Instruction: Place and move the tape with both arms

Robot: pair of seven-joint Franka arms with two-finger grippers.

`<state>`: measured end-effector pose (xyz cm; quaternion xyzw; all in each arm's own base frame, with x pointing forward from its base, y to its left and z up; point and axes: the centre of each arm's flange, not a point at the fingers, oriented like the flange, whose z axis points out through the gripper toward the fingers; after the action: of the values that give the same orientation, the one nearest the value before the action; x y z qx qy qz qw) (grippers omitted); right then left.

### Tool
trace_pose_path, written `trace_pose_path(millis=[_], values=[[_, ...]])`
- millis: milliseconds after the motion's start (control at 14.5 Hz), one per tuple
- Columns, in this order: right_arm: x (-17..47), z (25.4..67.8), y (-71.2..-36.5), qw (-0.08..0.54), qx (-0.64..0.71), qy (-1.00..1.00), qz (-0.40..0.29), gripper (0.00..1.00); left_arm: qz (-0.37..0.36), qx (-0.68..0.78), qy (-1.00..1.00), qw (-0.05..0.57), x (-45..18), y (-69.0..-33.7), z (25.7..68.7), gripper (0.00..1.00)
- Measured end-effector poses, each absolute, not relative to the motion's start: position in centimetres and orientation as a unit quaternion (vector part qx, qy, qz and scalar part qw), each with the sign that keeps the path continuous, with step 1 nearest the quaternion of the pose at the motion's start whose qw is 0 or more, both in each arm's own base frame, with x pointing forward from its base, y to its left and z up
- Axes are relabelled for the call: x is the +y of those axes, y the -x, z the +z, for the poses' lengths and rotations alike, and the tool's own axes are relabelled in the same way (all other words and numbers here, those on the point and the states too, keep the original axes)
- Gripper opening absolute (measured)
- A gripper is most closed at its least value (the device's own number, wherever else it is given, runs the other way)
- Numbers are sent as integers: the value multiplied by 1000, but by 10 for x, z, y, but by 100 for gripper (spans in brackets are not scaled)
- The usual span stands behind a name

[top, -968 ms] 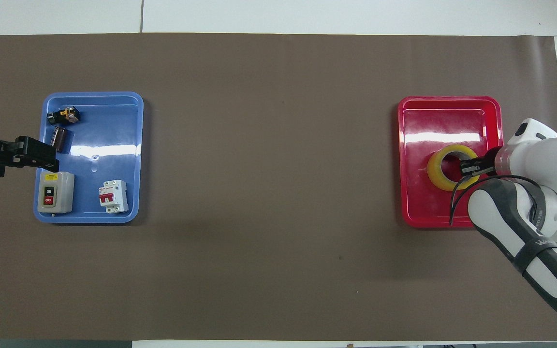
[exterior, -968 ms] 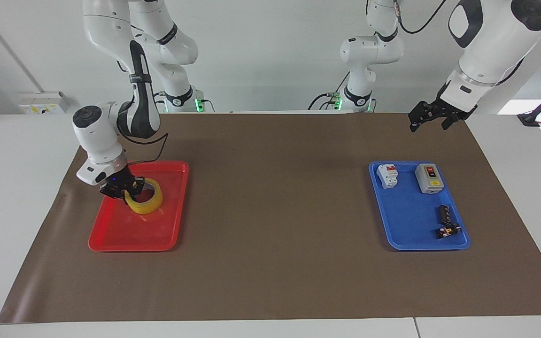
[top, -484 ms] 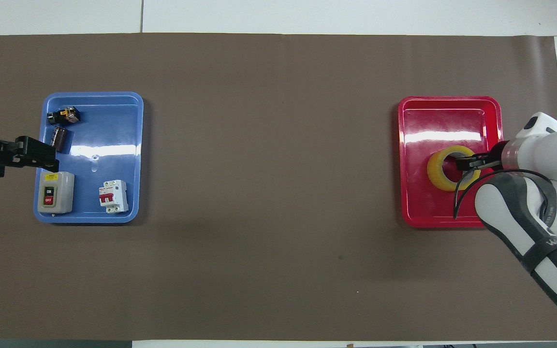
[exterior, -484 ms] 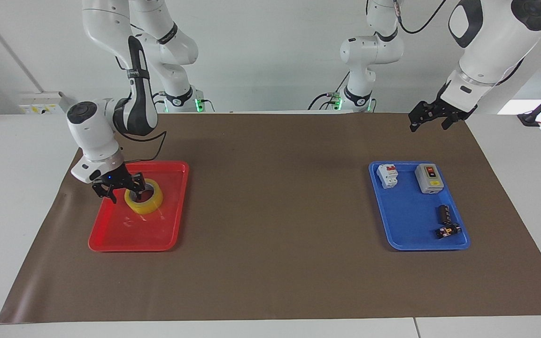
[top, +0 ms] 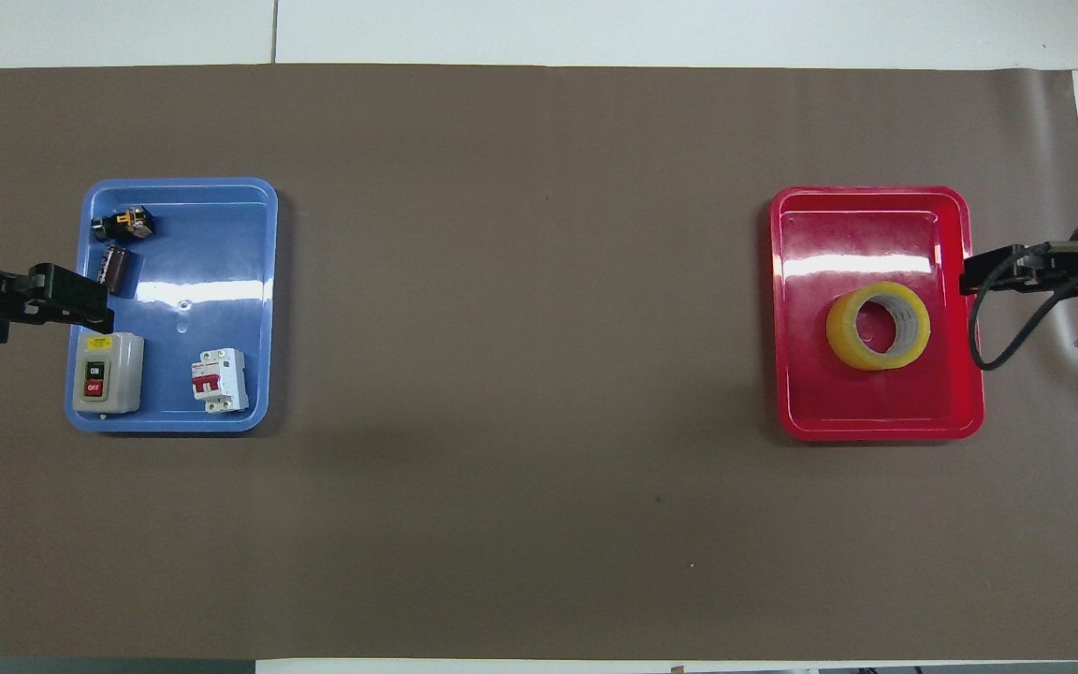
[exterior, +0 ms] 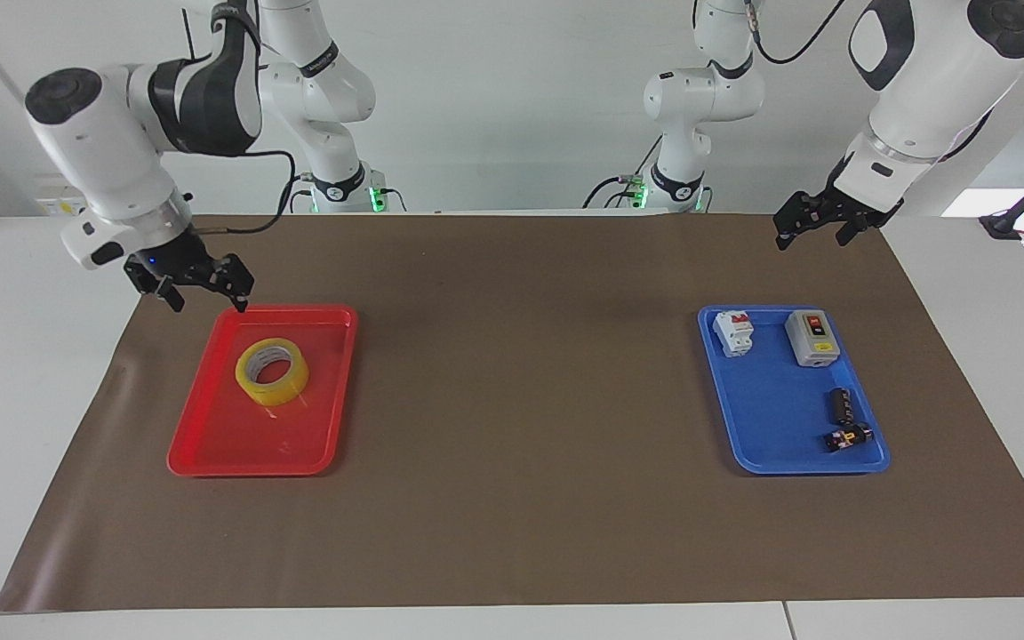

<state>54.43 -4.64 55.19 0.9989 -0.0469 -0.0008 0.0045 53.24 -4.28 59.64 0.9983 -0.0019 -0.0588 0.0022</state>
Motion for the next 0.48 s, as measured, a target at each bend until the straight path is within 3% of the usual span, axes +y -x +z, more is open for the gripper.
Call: trace_pose_path(millis=[276, 484], values=[[-36, 641, -522, 26, -78, -996, -16, 100, -59, -2, -998, 2, -43, -532, 596, 100], [-43, 642, -519, 26, -87, -996, -26, 100, -59, -2, -998, 2, -43, -532, 596, 100]])
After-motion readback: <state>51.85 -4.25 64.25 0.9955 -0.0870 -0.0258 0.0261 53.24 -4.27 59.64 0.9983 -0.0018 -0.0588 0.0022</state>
